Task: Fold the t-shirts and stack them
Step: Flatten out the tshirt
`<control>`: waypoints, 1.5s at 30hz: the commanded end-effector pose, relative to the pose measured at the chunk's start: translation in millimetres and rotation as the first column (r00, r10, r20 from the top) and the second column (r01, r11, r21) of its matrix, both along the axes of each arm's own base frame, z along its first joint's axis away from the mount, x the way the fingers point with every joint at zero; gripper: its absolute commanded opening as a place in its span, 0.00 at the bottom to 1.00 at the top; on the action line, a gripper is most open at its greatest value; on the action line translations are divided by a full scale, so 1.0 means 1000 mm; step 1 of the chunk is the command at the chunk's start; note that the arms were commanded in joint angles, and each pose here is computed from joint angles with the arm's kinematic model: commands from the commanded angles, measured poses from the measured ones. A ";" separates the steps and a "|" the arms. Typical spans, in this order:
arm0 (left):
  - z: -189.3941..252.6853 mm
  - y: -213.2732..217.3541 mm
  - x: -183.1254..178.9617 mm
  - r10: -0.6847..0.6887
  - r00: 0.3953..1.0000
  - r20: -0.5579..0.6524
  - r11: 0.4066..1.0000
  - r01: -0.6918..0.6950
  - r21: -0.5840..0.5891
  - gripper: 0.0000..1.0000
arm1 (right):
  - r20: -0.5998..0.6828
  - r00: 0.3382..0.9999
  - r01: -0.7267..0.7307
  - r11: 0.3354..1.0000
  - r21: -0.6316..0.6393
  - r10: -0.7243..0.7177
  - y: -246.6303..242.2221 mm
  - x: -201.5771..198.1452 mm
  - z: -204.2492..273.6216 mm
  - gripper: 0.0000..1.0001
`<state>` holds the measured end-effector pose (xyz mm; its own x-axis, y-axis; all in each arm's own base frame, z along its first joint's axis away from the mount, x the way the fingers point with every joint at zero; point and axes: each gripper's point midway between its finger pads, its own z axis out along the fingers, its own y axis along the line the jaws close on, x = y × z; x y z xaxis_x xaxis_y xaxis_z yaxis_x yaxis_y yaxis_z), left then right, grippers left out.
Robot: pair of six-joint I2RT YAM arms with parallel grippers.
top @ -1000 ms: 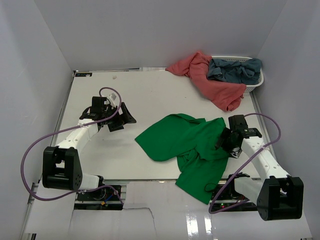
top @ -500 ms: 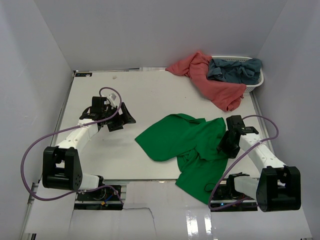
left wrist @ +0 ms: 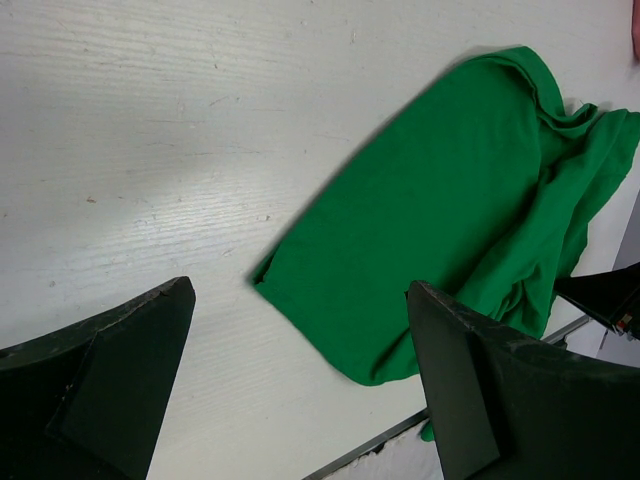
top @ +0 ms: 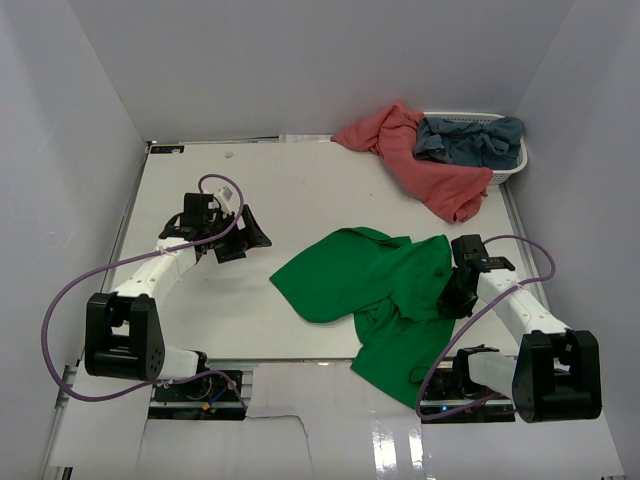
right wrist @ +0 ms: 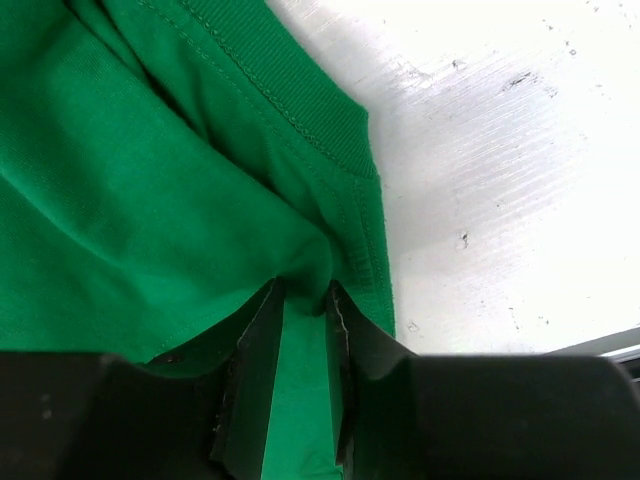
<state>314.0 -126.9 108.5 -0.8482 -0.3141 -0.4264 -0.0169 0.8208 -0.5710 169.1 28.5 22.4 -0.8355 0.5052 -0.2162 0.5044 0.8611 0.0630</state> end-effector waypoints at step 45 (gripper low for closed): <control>-0.072 -0.030 -0.033 -0.045 0.952 -0.302 0.997 0.024 -0.071 0.82 | 0.222 0.974 -0.055 0.998 0.014 0.051 0.006 0.054 0.069 0.08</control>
<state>282.9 -155.2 39.1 -0.9392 -0.3167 -0.1327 -0.1763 0.7763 -0.6053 215.3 34.6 78.8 -0.8076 0.4718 -0.3538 0.4425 0.8814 0.1652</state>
